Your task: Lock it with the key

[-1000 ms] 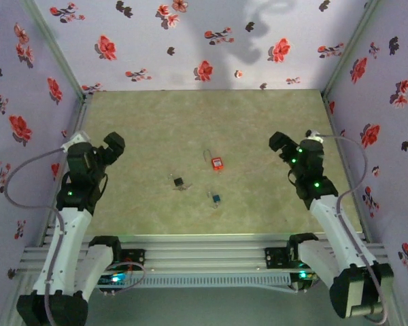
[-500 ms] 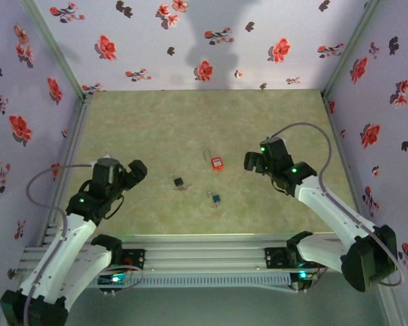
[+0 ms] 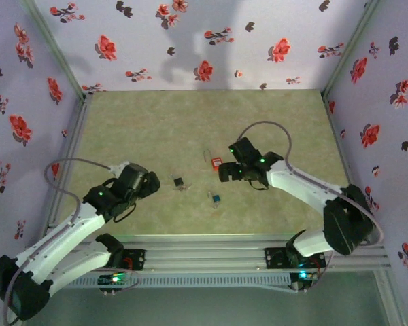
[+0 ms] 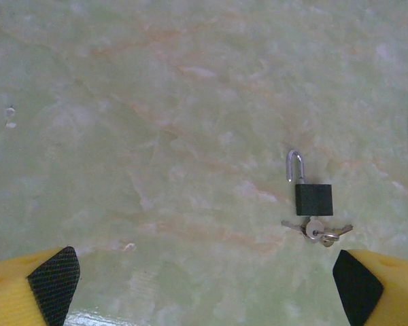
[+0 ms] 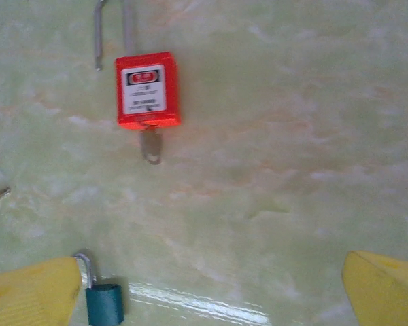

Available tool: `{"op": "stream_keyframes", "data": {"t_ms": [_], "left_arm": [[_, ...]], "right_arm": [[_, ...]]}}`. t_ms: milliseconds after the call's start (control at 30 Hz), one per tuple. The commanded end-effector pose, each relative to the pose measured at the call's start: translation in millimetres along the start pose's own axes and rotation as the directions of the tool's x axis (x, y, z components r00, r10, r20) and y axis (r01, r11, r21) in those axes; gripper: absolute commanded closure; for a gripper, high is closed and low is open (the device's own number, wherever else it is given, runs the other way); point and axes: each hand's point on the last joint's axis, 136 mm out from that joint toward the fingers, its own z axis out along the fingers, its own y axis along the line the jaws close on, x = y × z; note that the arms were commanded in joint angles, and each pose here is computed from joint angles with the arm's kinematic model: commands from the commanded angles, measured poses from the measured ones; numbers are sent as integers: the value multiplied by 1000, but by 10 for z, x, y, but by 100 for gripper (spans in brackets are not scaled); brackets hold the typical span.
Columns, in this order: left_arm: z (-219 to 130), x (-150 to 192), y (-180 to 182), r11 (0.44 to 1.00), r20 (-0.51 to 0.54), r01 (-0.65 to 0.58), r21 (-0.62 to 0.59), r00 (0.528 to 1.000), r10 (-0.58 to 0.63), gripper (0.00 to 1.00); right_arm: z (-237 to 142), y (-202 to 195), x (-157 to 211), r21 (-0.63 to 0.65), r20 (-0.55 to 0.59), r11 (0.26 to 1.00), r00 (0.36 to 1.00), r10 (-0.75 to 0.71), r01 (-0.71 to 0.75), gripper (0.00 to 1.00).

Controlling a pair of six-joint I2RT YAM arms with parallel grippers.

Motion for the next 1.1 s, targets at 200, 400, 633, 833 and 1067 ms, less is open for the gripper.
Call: {"op": "stream_keyframes", "data": {"t_ms": [200, 400, 633, 833, 1067], "left_arm": [[-41, 45, 12, 999, 41, 24, -46, 999, -23, 0], [-64, 51, -27, 999, 47, 26, -28, 999, -24, 0], [-92, 45, -40, 1000, 55, 22, -12, 998, -21, 0], [-134, 34, -38, 1000, 61, 20, 6, 998, -20, 0], [-174, 11, -30, 1000, 67, 15, 10, 998, -16, 0]], "right_arm": [[298, 273, -126, -19, -89, 995, 991, -95, 94, 6], [511, 300, -186, 28, -126, 991, 984, -123, 127, 12], [758, 362, -229, 41, -171, 987, 974, -149, 158, 19], [878, 370, -289, 62, -178, 982, 970, -163, 177, 24], [976, 336, -323, 96, -185, 975, 966, -178, 199, 31]]}}
